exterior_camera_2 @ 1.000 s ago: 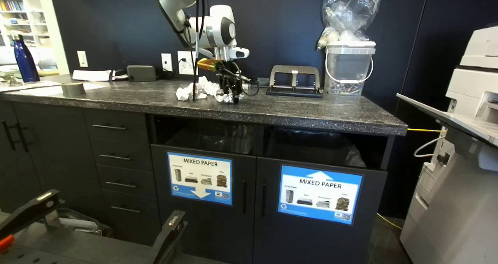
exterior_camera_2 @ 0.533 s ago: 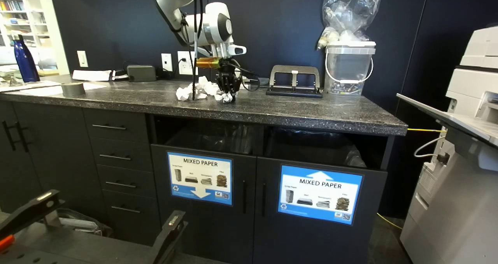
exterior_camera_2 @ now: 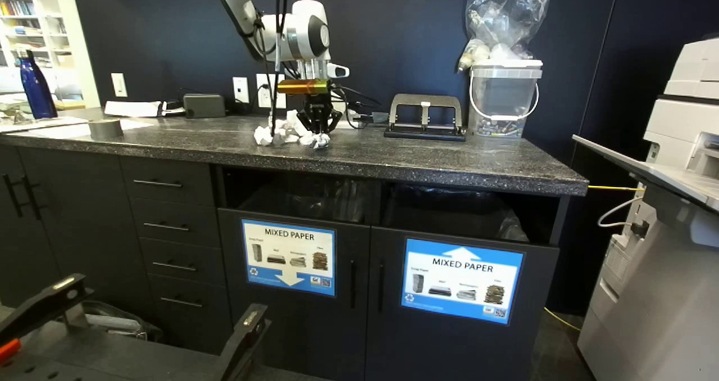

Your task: Put the tissues inside the rubbish bin.

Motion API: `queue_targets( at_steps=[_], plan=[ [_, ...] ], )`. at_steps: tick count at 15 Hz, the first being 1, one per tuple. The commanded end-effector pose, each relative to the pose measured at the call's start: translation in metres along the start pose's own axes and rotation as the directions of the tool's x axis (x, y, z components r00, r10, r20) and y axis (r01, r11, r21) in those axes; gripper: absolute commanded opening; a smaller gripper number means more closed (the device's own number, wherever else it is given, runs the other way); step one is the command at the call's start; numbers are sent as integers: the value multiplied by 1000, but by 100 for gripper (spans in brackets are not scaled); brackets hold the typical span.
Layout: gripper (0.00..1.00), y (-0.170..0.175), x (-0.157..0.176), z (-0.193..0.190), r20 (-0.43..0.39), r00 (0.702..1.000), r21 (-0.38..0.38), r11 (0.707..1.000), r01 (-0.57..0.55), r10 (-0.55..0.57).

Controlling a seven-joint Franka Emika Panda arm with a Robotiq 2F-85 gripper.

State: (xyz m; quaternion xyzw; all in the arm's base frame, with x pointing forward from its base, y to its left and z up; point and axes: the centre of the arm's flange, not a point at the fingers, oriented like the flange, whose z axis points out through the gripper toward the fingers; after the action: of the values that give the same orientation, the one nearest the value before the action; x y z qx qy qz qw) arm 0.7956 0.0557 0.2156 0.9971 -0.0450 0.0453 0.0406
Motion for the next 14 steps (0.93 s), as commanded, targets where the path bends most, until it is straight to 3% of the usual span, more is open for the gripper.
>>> queue_targets(
  at_steps=[1, 5, 14],
  plan=[
    [13, 5, -76, -17, 66, 988, 63, 989, 133, -137],
    [13, 4, -102, -24, 82, 971, 100, 971, 215, -223],
    [11, 5, -161, 0, -32, 952, 103, 946, 307, -306]
  ],
)
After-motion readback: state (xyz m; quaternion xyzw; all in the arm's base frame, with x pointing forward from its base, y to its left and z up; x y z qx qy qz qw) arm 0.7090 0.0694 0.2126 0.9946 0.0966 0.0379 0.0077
